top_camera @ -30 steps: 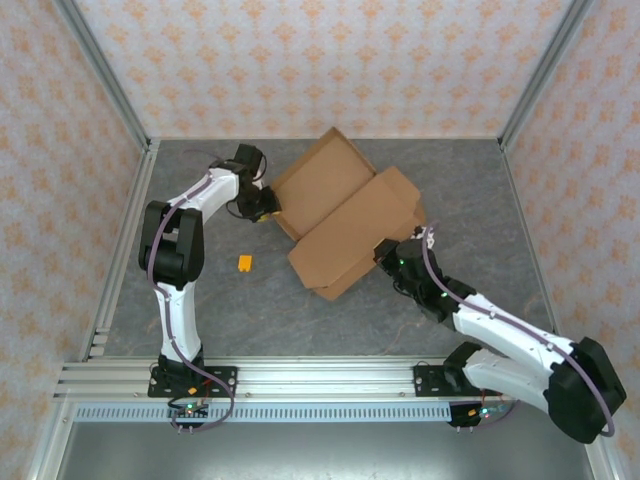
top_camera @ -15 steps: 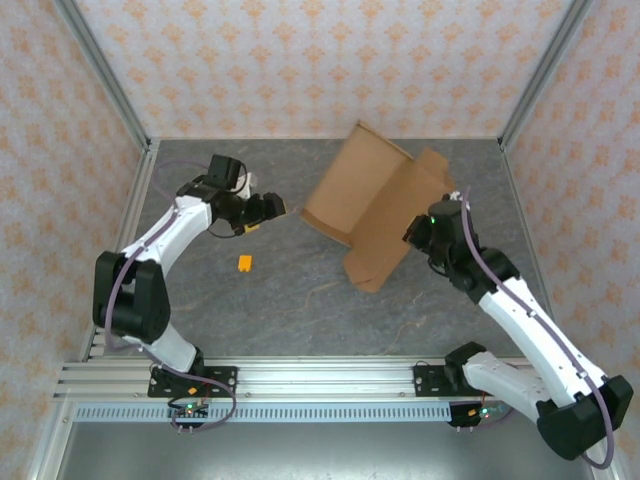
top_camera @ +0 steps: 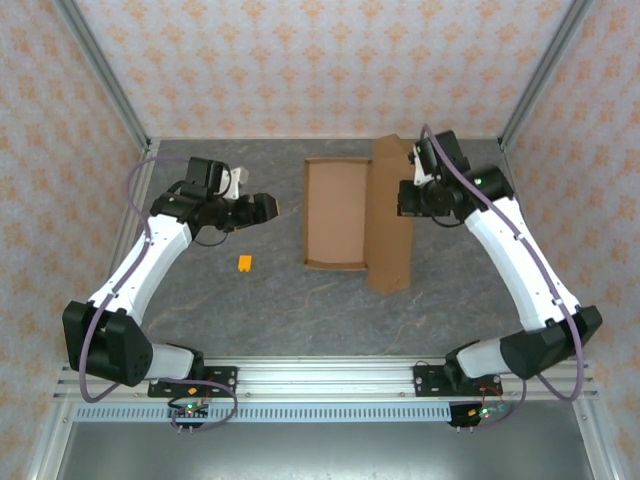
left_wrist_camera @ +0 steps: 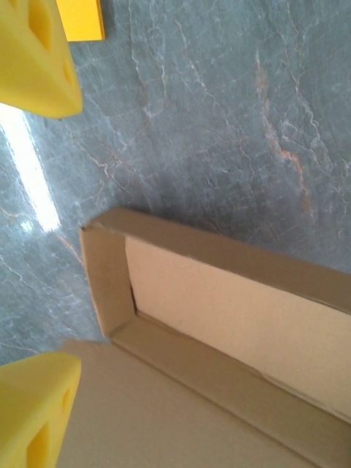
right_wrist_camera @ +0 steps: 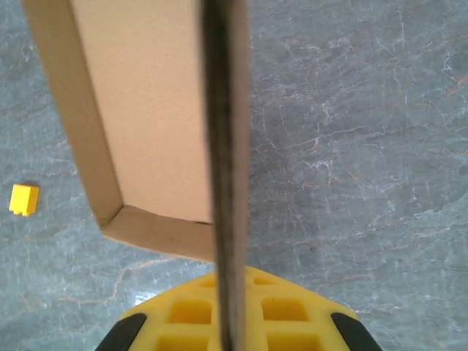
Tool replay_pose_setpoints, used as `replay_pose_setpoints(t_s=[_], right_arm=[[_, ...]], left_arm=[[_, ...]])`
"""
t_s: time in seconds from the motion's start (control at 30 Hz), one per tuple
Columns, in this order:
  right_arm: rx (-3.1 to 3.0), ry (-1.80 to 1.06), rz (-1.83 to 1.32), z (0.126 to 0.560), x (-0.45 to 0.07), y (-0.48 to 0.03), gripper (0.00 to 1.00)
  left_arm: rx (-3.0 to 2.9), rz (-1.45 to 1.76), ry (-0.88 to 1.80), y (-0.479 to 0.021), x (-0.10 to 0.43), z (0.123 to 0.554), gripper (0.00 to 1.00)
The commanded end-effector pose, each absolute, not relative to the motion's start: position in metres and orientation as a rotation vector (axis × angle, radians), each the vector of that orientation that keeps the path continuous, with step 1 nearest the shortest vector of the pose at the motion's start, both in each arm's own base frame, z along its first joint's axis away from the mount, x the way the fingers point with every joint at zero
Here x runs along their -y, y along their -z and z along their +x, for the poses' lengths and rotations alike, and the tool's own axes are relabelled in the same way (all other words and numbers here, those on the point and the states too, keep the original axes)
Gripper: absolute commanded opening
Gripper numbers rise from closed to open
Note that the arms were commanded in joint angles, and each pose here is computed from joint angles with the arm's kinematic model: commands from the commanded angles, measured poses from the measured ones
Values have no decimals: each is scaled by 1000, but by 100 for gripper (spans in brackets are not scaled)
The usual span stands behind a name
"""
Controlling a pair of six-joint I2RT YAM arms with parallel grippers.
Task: Fold the paper box
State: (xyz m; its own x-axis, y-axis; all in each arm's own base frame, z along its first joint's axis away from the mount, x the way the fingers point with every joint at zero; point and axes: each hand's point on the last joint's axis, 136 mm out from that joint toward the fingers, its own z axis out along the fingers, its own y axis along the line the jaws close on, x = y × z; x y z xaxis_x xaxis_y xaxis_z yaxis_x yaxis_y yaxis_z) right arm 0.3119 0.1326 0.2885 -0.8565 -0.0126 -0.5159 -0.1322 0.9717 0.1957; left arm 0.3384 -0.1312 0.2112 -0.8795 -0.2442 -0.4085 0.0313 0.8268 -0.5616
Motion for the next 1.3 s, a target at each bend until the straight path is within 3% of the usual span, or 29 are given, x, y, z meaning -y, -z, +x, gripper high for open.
replay_pose_setpoints(t_s=[0.0,0.3,0.5,0.63,0.77,0.97,1.1,1.2,1.27], right_arm=[[-2662,-265,-283,300,-129,-296,2],[-2753,-66,-368,326,-120,-292,5],[-2714,-43,-297,372,-131,-283,7],[-2753,-21,-262,397,-139,-263,16],[-2706,-39,-197,422,-147,-262,33],[-2645,-129,-170,431,-157,-259,40],[-2618,-218,-197,423,-165,-259,37],[-2604,-171,-311,417,-161,-259,20],[-2595,-130,-422,414,-157,-258,14]], left_arm=[[-2560,-118,713,-215,125,332,84],[-2581,-113,676,-210,126,332,83],[-2601,-98,642,-206,130,336,82],[-2610,-95,626,-204,133,339,81],[-2624,-97,619,-196,136,340,81],[-2614,-110,634,-191,139,340,81],[-2601,-118,641,-190,139,340,80],[-2588,-128,645,-187,139,339,79],[-2575,-136,646,-185,138,338,79]])
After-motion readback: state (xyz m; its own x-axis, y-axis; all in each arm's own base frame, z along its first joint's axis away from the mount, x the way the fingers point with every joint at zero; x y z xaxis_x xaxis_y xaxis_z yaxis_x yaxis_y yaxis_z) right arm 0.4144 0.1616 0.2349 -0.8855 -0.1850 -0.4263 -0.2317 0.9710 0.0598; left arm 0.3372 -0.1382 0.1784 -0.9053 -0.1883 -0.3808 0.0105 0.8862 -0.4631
